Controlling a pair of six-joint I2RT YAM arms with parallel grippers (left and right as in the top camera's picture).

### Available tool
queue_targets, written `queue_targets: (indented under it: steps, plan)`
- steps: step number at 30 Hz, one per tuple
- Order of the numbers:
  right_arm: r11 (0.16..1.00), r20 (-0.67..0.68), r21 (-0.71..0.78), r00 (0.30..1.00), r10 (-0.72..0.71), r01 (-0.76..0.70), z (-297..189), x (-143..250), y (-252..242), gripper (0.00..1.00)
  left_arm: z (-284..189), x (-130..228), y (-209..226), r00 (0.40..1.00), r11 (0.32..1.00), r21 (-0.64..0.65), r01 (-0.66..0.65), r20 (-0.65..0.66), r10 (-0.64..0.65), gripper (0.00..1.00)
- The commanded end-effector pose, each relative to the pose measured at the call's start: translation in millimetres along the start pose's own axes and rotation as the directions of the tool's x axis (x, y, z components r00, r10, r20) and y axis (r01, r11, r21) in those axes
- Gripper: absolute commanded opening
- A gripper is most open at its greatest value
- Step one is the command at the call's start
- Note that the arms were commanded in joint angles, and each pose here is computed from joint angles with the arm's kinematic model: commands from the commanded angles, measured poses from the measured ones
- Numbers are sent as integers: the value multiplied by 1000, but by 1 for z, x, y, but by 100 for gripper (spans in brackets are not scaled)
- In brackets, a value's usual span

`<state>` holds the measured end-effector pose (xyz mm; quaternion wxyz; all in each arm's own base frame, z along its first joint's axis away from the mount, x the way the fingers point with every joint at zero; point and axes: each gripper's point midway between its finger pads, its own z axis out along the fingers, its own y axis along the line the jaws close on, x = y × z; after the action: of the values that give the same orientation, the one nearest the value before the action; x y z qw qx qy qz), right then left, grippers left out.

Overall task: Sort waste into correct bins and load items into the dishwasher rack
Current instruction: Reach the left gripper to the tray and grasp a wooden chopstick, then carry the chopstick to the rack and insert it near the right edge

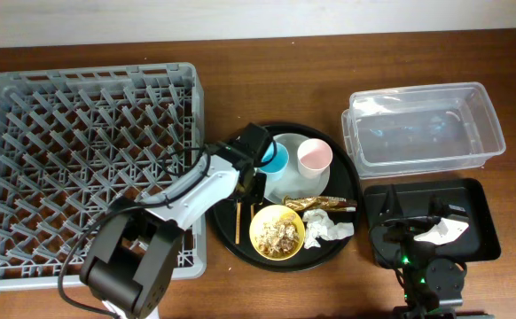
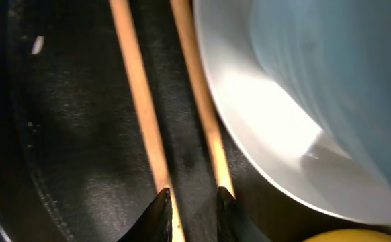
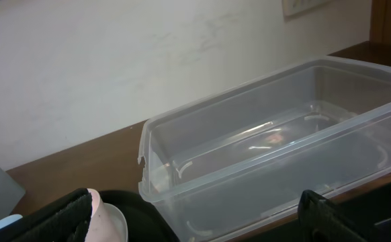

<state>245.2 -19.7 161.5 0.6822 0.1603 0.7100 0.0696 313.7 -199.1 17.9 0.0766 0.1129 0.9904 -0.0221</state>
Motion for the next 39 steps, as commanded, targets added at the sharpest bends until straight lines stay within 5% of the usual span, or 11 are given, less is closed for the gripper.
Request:
queue_targets:
  steps: [1, 24, 28, 32, 39]
  plan:
    - [1000, -1, 17, 1000, -7, 7, 0, 2, -4, 99, 5, 3, 10, 1000, 998, -68, 16, 5, -15, 21]
    - [1000, -1, 16, 1000, -7, 7, 0, 2, -4, 99, 22, 7, 19, 992, 989, -94, 116, 54, -112, 20]
    - [1000, -1, 16, 1000, -7, 7, 0, 2, -4, 99, 22, 7, 19, 992, 989, -94, 116, 54, -111, 3]
    - [1000, -1, 16, 1000, -7, 7, 0, 2, -4, 99, 20, 4, 18, 992, 989, -91, 117, 60, -112, 1]
    - [1000, -1, 17, 1000, -7, 7, 0, 2, -4, 99, -50, -44, 12, 970, 988, -69, 139, 211, -121, 1]
